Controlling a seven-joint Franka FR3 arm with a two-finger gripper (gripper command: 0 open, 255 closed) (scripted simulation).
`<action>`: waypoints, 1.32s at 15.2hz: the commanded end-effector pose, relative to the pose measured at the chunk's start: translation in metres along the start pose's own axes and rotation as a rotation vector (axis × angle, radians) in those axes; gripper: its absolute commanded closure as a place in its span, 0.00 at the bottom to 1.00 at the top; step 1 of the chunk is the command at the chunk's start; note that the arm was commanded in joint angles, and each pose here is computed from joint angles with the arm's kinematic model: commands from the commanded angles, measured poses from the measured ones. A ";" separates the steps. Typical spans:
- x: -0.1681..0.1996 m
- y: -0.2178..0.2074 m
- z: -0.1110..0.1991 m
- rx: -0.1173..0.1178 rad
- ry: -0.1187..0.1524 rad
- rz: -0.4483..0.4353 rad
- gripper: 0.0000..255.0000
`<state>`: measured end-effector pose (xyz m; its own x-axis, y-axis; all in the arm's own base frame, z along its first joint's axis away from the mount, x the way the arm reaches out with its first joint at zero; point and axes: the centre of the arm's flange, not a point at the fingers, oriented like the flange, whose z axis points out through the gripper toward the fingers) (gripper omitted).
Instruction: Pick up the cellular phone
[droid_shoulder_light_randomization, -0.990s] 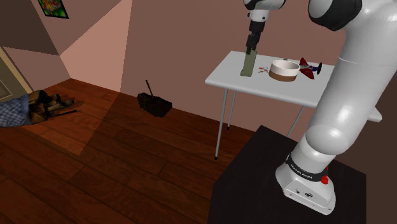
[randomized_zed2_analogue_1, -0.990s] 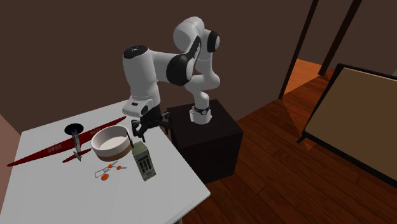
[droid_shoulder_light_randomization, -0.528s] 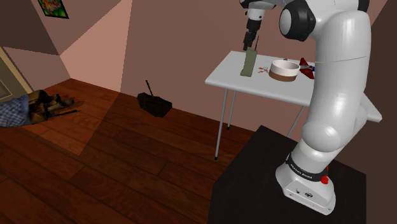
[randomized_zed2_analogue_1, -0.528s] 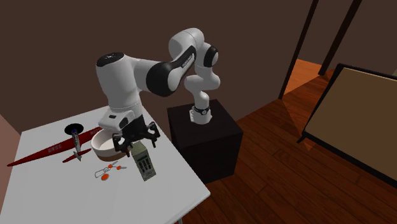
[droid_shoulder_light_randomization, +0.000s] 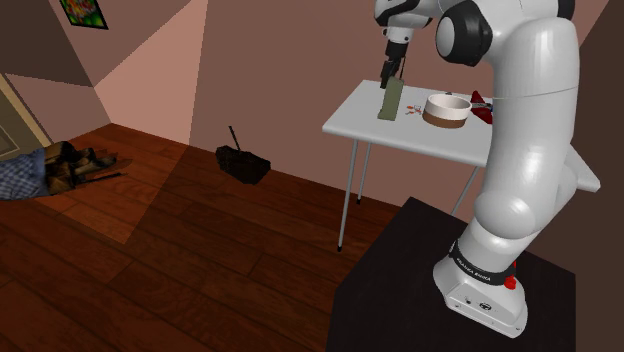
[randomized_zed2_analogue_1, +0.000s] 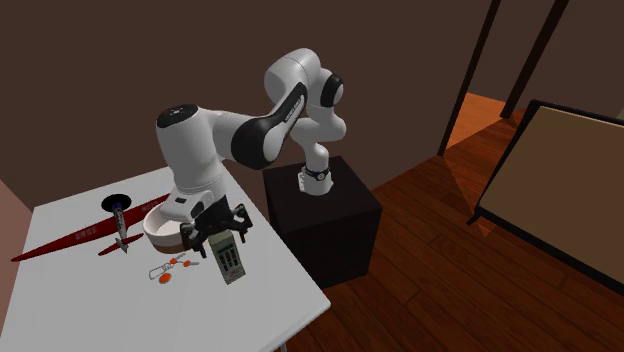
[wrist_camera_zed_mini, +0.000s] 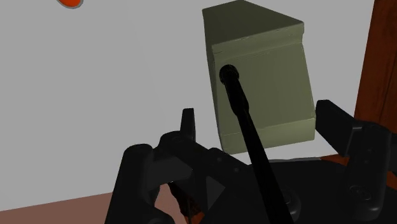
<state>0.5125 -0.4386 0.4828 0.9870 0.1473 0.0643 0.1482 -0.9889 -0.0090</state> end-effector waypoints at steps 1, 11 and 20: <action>-0.001 0.000 0.001 0.000 0.000 0.000 1.00; 0.000 0.000 -0.004 0.000 0.000 0.000 1.00; 0.003 0.000 -0.051 0.000 0.000 0.000 1.00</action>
<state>0.5120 -0.4382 0.5273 0.9870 0.1472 0.0645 0.1481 -0.9889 -0.0089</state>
